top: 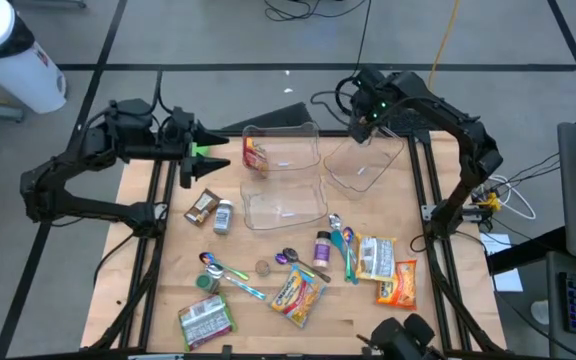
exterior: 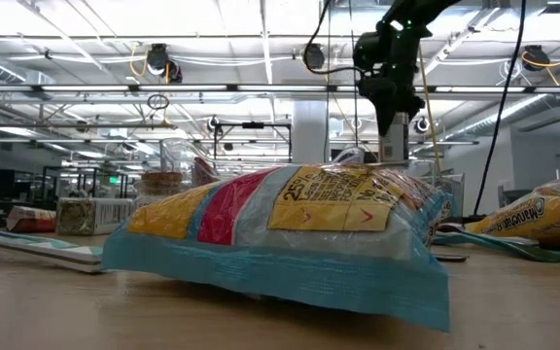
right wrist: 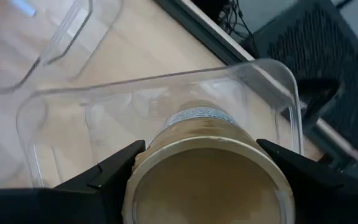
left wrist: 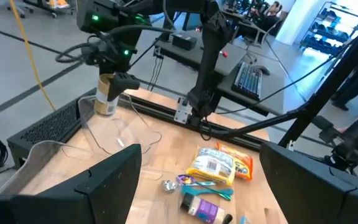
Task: Pick & Place Food Item
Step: Put the gold seasoning bottle into the top right transparent bin
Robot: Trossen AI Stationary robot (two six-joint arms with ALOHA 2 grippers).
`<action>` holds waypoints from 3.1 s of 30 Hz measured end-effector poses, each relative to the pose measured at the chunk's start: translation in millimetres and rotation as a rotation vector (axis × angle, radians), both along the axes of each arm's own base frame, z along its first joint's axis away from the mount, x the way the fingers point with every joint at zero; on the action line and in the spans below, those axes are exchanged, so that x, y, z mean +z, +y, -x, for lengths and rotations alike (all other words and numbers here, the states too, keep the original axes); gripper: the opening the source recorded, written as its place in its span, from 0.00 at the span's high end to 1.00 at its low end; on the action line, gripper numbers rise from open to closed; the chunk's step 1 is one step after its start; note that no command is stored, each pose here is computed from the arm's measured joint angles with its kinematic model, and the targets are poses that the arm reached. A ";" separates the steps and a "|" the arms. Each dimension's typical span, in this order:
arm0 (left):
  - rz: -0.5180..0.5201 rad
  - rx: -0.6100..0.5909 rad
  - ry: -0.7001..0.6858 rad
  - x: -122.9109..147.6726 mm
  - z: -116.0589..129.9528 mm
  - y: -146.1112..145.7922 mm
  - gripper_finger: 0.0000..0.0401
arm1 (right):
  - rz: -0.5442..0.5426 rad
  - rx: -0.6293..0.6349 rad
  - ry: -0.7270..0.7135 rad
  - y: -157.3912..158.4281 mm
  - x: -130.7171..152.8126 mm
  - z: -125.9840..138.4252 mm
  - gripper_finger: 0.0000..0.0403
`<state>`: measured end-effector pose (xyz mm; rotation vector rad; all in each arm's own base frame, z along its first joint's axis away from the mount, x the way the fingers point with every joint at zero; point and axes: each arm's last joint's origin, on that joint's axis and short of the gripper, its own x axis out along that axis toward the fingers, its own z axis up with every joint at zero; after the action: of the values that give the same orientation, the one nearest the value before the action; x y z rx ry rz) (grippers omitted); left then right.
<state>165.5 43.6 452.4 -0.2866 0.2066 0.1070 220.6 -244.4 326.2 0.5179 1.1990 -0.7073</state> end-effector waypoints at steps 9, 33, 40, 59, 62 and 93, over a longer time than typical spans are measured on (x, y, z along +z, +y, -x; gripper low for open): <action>-0.009 0.001 -0.037 2.3 -4.4 1.4 0.18 | -0.087 -0.307 0.013 -13.0 -24.8 -10.0 0.32; 0.000 0.004 -0.033 1.7 -4.7 1.5 0.19 | -0.019 -0.590 0.043 -37.4 -44.1 -6.5 0.32; 0.001 0.003 -0.023 0.9 -4.4 1.4 0.19 | -0.060 -0.616 0.065 -34.4 -63.5 -4.2 0.32; 0.015 0.004 -0.006 -0.8 -4.0 1.3 0.19 | -0.054 -0.643 0.007 -31.5 -94.5 -11.1 0.32; 0.015 0.004 -0.006 -0.8 -4.0 1.3 0.19 | -0.047 -0.643 -0.004 -32.2 -96.6 -11.7 0.32; 0.028 0.008 -0.008 -0.7 -4.1 1.3 0.19 | -0.022 -0.626 -0.026 -35.2 -110.3 -8.4 0.29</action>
<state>169.6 44.9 451.7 -0.3152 0.1989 0.1109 229.0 -279.6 215.8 0.9357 1.0196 -1.2120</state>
